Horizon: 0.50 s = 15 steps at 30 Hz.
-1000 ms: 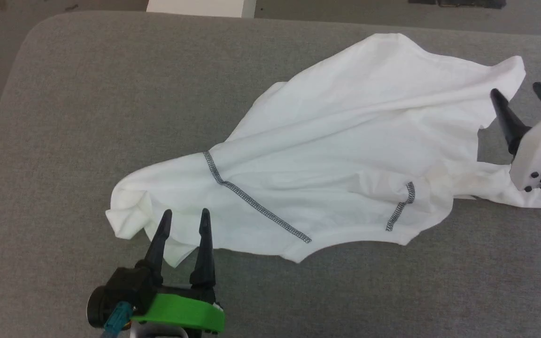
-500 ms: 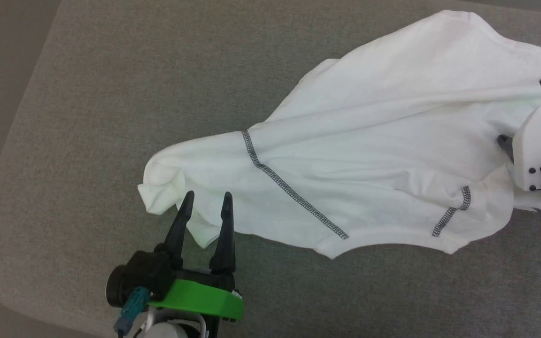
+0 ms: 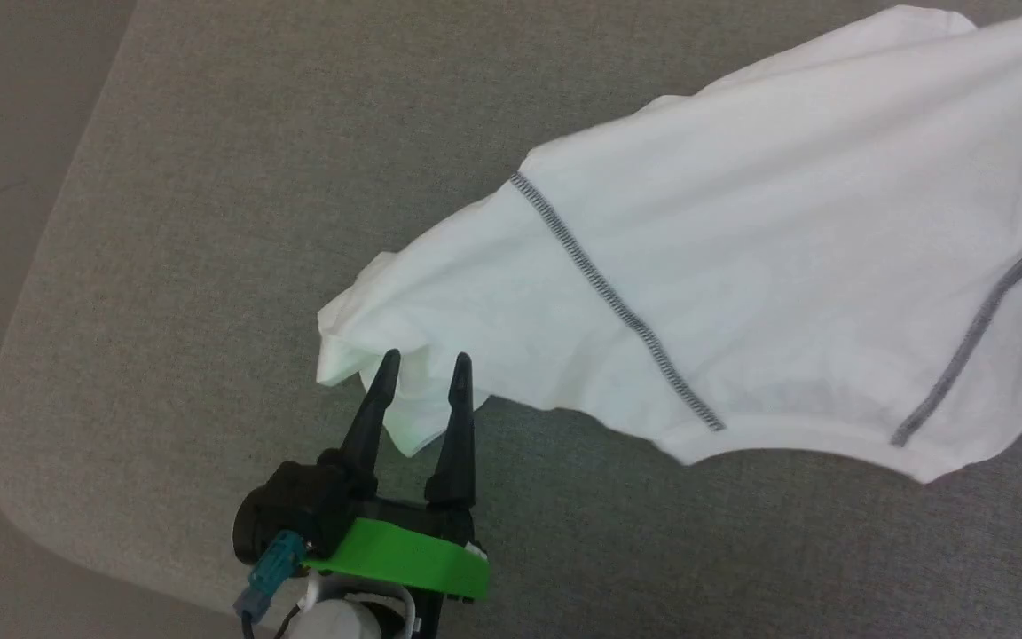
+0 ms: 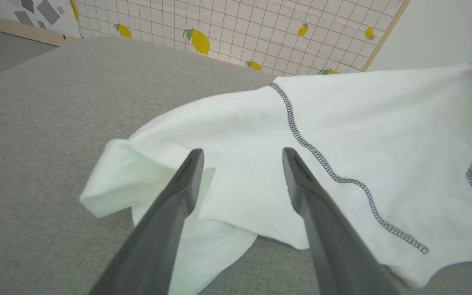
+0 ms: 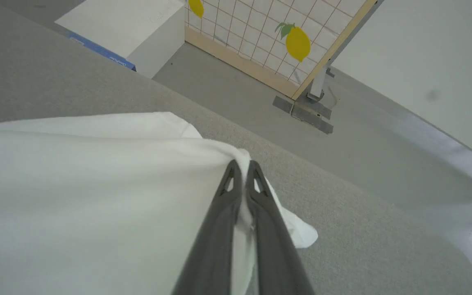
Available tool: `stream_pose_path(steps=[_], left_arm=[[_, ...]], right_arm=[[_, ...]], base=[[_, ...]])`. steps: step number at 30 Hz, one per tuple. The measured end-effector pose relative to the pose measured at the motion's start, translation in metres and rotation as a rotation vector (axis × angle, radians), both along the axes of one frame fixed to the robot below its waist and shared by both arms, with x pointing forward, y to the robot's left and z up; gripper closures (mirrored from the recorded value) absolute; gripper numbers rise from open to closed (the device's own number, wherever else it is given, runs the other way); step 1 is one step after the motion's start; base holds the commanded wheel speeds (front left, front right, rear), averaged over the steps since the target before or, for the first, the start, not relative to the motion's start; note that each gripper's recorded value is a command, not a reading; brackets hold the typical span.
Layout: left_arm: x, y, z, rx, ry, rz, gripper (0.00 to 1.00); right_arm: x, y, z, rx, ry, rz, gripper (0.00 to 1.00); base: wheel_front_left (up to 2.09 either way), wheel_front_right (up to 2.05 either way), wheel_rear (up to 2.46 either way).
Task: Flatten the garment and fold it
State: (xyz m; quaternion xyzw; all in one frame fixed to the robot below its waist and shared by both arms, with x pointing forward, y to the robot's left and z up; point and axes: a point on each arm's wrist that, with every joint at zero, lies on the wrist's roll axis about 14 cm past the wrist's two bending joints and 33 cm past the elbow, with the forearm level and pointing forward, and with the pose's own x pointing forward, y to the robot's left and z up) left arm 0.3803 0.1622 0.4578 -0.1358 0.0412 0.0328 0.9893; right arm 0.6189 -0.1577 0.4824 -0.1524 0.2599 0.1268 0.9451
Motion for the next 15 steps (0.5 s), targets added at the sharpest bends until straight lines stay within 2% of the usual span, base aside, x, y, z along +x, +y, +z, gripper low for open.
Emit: stream_pose_path(steps=[3,6,8,9,11,15], left_arm=[[-0.001,0.002,-0.005,-0.003,0.018,0.009,0.00],[-0.002,0.007,-0.009,-0.002,0.034,0.029,0.00],[-0.003,0.009,-0.011,0.003,0.046,0.040,0.00],[-0.004,0.011,-0.013,0.006,0.052,0.045,0.00],[-0.004,0.014,-0.017,0.014,0.066,0.056,0.00],[0.001,0.015,-0.018,0.020,0.067,0.054,0.00]], right_arm=[[0.023,0.006,0.014,-0.035,-0.065,0.019,1.00],[0.040,0.014,0.004,-0.064,-0.079,0.033,1.00],[0.046,0.019,-0.011,-0.080,-0.074,0.041,0.13],[0.048,0.023,-0.022,-0.081,-0.063,0.045,0.00],[0.048,0.036,-0.045,-0.065,-0.027,0.065,0.00],[0.044,0.053,-0.063,-0.014,-0.013,0.089,0.00]], base=[[0.00,0.00,0.00],[0.00,0.00,0.00],[0.00,0.00,0.00],[0.00,0.00,0.00],[0.00,0.00,0.00],[0.00,0.00,0.00]])
